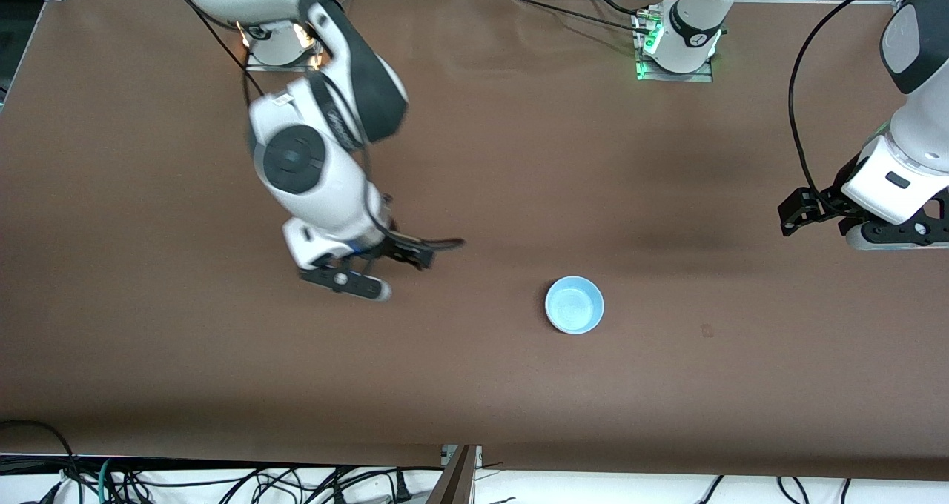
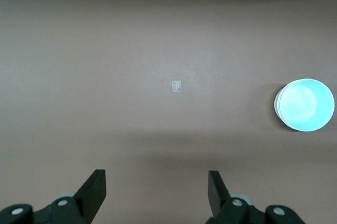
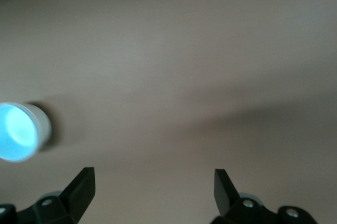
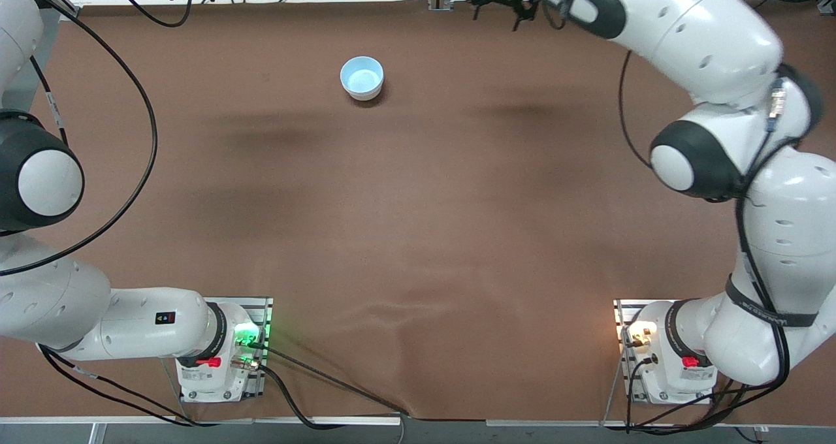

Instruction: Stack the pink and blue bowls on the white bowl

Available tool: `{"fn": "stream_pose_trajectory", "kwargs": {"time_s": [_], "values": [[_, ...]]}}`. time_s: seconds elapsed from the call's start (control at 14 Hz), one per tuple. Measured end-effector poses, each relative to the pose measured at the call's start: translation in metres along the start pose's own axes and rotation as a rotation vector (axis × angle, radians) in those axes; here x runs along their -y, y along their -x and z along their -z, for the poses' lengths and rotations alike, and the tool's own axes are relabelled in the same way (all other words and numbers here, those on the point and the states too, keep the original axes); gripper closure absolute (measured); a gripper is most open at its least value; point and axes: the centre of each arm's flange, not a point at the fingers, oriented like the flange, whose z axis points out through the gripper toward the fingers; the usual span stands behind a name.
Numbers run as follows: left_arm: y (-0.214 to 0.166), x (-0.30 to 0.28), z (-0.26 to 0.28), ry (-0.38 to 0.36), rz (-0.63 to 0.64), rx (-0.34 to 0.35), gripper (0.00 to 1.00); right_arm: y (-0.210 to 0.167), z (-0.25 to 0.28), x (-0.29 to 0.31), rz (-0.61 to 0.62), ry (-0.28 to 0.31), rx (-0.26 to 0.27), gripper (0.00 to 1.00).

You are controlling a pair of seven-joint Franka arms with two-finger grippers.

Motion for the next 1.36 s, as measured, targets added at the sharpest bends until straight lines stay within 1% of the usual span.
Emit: {"fn": "stream_pose_trajectory", "kwargs": {"time_s": [0.14,0.36,0.43,0.5,0.57,0.64,0.71,0.93,1.0,1.14,1.36], "values": [[0.0,0.0,0.0,0.0,0.0,0.001,0.13,0.004,0.032,-0.056,0.056,0.028,0.022,0.0],[0.001,0.0,-0.001,-0.001,0.0,0.007,0.11,0.017,0.076,-0.146,0.109,0.049,0.099,0.0],[0.001,0.0,-0.001,-0.001,0.0,0.009,0.06,0.019,0.09,-0.174,0.123,0.047,0.117,0.0],[0.001,0.0,-0.001,-0.001,0.0,0.011,0.06,0.02,0.102,-0.2,0.136,0.04,0.129,0.0],[0.002,0.0,-0.002,-0.002,0.0,0.017,0.02,0.021,0.111,-0.225,0.146,0.034,0.137,0.0],[0.002,0.0,-0.002,-0.002,-0.001,0.024,0.02,0.023,0.117,-0.248,0.151,0.039,0.14,0.0],[0.003,0.0,-0.003,-0.003,-0.001,0.027,0.0,0.027,0.12,-0.266,0.153,0.057,0.139,0.0],[0.003,0.0,-0.003,-0.003,-0.001,0.032,0.0,0.044,0.122,-0.286,0.164,0.08,0.14,0.0],[0.003,0.0,-0.003,-0.003,-0.001,0.033,0.0,0.047,0.123,-0.289,0.171,0.094,0.131,0.0],[0.003,0.0,-0.003,-0.004,-0.001,0.033,0.0,0.047,0.124,-0.289,0.183,0.116,0.113,0.0],[0.003,0.0,-0.003,-0.004,-0.001,0.034,0.0,0.046,0.126,-0.285,0.202,0.127,0.098,0.0]]}}
